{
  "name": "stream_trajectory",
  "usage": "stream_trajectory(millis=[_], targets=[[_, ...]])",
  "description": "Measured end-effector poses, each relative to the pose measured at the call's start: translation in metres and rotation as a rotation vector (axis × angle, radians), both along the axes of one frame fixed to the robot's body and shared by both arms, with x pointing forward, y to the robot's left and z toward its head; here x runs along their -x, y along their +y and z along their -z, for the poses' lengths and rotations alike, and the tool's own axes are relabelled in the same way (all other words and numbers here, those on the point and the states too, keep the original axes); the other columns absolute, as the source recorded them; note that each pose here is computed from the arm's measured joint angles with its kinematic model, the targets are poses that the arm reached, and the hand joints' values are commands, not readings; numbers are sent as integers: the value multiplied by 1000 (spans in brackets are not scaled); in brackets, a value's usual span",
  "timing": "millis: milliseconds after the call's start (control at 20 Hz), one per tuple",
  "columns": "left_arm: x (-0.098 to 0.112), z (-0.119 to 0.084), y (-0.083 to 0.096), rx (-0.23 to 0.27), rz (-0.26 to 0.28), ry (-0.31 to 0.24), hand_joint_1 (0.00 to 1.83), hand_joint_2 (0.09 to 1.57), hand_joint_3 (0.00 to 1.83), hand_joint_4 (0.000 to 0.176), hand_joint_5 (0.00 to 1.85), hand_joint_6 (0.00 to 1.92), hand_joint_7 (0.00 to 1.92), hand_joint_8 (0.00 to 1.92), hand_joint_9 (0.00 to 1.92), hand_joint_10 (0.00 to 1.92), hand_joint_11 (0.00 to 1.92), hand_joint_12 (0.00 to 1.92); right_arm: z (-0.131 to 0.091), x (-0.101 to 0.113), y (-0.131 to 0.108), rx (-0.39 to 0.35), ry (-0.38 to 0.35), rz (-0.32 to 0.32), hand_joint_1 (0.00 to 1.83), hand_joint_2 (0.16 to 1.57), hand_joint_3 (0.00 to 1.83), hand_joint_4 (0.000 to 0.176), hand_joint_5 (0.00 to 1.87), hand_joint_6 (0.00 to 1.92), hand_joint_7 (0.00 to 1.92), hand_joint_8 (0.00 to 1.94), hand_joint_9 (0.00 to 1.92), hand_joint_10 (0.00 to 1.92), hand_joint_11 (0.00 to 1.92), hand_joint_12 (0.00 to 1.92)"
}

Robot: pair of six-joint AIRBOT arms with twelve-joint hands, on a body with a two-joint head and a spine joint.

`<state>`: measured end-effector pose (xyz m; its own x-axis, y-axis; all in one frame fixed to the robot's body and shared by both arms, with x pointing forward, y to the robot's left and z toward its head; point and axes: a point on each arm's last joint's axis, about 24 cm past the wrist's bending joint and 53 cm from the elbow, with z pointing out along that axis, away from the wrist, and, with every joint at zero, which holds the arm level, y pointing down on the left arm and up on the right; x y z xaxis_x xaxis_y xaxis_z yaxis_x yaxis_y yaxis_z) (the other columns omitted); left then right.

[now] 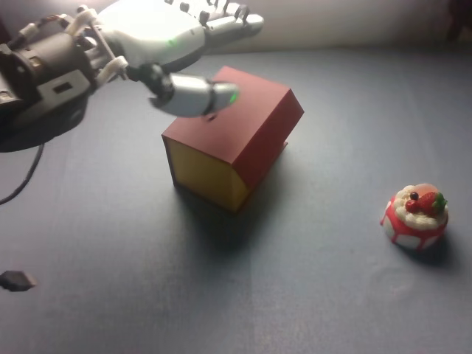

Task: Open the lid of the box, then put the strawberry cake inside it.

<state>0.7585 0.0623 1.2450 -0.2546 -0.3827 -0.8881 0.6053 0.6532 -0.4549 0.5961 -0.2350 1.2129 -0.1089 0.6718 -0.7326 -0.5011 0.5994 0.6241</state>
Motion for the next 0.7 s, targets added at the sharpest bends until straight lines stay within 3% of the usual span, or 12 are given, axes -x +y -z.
stream_trajectory(millis=[50, 100, 150, 200, 300, 350, 400, 450, 550, 600, 650, 700], targets=[[-1, 1, -4, -4, 1, 6, 21, 1387, 10, 66, 0, 0, 0, 0, 0, 0, 0, 416, 0, 0, 0, -1, -1, -1, 801, 1289, 8, 0, 0, 3, 0, 0, 0, 0, 0, 1140], [-1, 2, -6, -6, 3, 9, 22, 1393, 4, 71, 0, 0, 0, 0, 0, 0, 0, 414, 0, 0, 0, 0, -1, 0, 792, 1293, 3, 0, 4, 3, 0, 0, 0, 0, 0, 1058], [-1, 2, -7, -6, 4, 10, 35, 1385, 0, 58, 16, 6, 0, 0, 0, 0, 0, 588, 0, -1, -1, -3, 0, 4, 740, 1291, 1, 0, 9, 5, 0, 0, 0, 0, 0, 1117], [-1, 2, -7, -6, 4, 10, 38, 1387, 0, 32, 24, 9, 0, 0, 0, 0, 0, 625, 0, -1, -1, -3, 1, 4, 727, 1291, 0, 0, 17, 9, 0, 0, 5, 2, 0, 1130], [-1, 2, -5, 7, 0, 17, 22, 1390, 1, 7, 12, 5, 0, 0, 0, 0, 0, 543, 0, -1, -1, -3, 1, 2, 724, 1301, 1, 0, 24, 10, 0, 0, 6, 4, 0, 991], [1, 3, -3, 14, 2, 17, 59, 1385, 0, 16, 26, 8, 0, 0, 0, 0, 0, 455, 1, -1, 0, -3, 1, -2, 736, 1301, 1, 0, 28, 10, 0, 0, 0, 0, 0, 909], [3, 3, 1, 12, 2, 15, 40, 1372, 0, 60, 4, 1, 0, 0, 0, 0, 0, 433, 1, 0, 1, -3, 0, -6, 746, 1298, 0, 0, 25, 8, 0, 0, 4, 2, 0, 980], [6, 2, 3, 16, 4, 12, 7, 1338, 0, 84, 0, 0, 0, 0, 0, 0, 0, 426, 1, -1, 0, -4, 3, -1, 761, 1292, 0, 0, 21, 5, 0, 0, 0, 0, 0, 1051], [15, -8, 7, 38, 23, -18, 75, 1323, 0, 94, 0, 0, 0, 0, 0, 0, 0, 633, 1, -1, -1, -5, 2, 1, 753, 1289, 0, 0, 23, 6, 0, 0, 0, 0, 0, 1072], [22, -9, 6, 47, 42, -33, 191, 1305, 0, 115, 0, 0, 0, 0, 0, 0, 0, 659, 1, -1, 0, -5, 3, -1, 767, 1283, 0, 0, 9, 5, 0, 0, 0, 0, 0, 1141], [33, 0, 5, 33, 65, -33, 259, 1274, 0, 95, 0, 0, 0, 0, 0, 0, 0, 264, 1, 0, 1, -5, 4, -6, 747, 1278, 0, 0, 1, 0, 0, 0, 0, 0, 0, 1151], [41, 4, 2, 27, 86, -34, 338, 1249, 0, 78, 0, 0, 0, 0, 0, 0, 0, 52, 1, 1, 2, -4, 3, -10, 729, 1277, 0, 0, 0, 0, 0, 0, 0, 0, 0, 1144]])
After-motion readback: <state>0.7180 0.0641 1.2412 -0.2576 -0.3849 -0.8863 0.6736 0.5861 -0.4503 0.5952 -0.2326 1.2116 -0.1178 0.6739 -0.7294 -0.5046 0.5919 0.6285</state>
